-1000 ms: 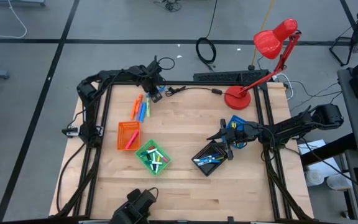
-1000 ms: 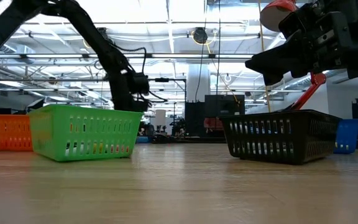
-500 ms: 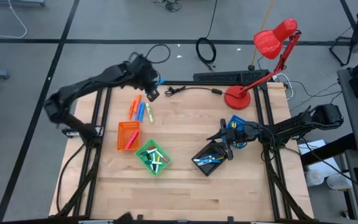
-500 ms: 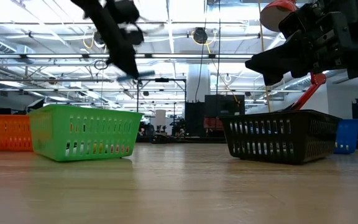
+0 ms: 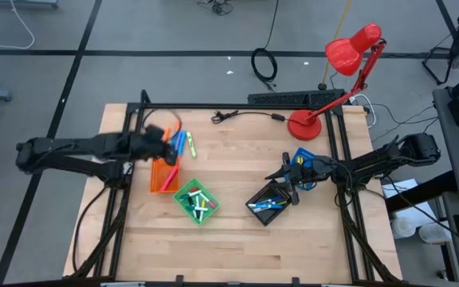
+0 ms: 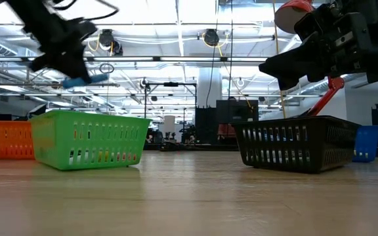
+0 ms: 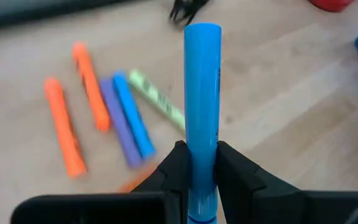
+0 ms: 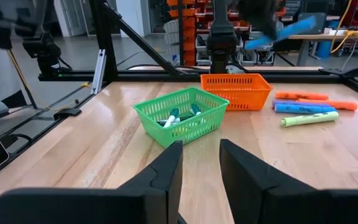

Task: Pick & Place Markers
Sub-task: Put the top large blue highlighter pen into the orange basket, then put the left large orange highlighter pen into the orange basket

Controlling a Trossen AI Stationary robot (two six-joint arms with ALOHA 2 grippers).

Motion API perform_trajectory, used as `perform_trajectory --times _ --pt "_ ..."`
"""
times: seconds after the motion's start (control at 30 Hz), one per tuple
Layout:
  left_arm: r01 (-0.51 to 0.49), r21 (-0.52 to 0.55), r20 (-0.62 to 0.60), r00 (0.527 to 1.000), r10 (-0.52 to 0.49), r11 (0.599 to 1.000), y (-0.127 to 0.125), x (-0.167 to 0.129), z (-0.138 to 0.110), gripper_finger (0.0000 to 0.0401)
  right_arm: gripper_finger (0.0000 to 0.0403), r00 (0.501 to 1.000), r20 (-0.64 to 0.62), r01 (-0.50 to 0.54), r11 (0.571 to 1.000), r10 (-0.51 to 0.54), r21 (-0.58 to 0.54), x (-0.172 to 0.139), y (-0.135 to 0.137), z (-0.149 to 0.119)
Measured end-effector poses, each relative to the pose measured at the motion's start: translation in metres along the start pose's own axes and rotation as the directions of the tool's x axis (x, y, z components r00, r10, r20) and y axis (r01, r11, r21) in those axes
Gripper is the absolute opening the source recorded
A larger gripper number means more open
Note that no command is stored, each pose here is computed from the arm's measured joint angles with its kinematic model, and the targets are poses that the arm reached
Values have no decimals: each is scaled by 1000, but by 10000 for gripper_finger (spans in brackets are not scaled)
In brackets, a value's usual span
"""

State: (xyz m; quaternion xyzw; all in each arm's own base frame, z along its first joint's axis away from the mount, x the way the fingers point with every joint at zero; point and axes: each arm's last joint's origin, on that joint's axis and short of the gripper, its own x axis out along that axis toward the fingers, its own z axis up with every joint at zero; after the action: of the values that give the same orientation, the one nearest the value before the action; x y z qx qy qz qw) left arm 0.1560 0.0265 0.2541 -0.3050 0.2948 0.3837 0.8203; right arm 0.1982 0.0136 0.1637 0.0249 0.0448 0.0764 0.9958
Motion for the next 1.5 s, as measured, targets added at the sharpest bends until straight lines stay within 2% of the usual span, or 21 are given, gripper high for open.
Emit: perform_trajectory --times 0.13,0.23,0.37,0.5,0.73,0.93,1.2,1.37,1.5 --pt "-11 -119 -28 1000 7 993 9 8 -41 57 93 1000 0 0 1000 0 0 0 0 0" --pt "-16 -175 -56 998 7 984 13 12 -62 57 93 1000 0 0 1000 0 0 0 0 0" --pt "-28 -228 -52 999 16 973 17 16 -80 57 93 1000 0 0 1000 0 0 0 0 0" --pt "-25 -238 -61 998 11 971 18 16 -86 59 93 1000 0 0 1000 0 0 0 0 0" --pt "-22 -229 -66 998 7 973 18 16 -87 155 93 1000 0 0 1000 0 0 0 0 0" --pt "-20 -206 -68 998 7 978 18 16 -87 198 93 1000 0 0 1000 0 0 0 0 0" --pt "18 -119 9 1000 -17 993 13 16 -78 195 93 1000 0 0 1000 0 0 0 0 0" --pt "19 -85 64 998 -14 996 6 8 -53 176 93 1000 0 0 1000 0 0 0 0 0" --pt "-41 -68 113 992 49 997 8 5 -29 163 93 1000 0 0 1000 0 0 0 0 0"
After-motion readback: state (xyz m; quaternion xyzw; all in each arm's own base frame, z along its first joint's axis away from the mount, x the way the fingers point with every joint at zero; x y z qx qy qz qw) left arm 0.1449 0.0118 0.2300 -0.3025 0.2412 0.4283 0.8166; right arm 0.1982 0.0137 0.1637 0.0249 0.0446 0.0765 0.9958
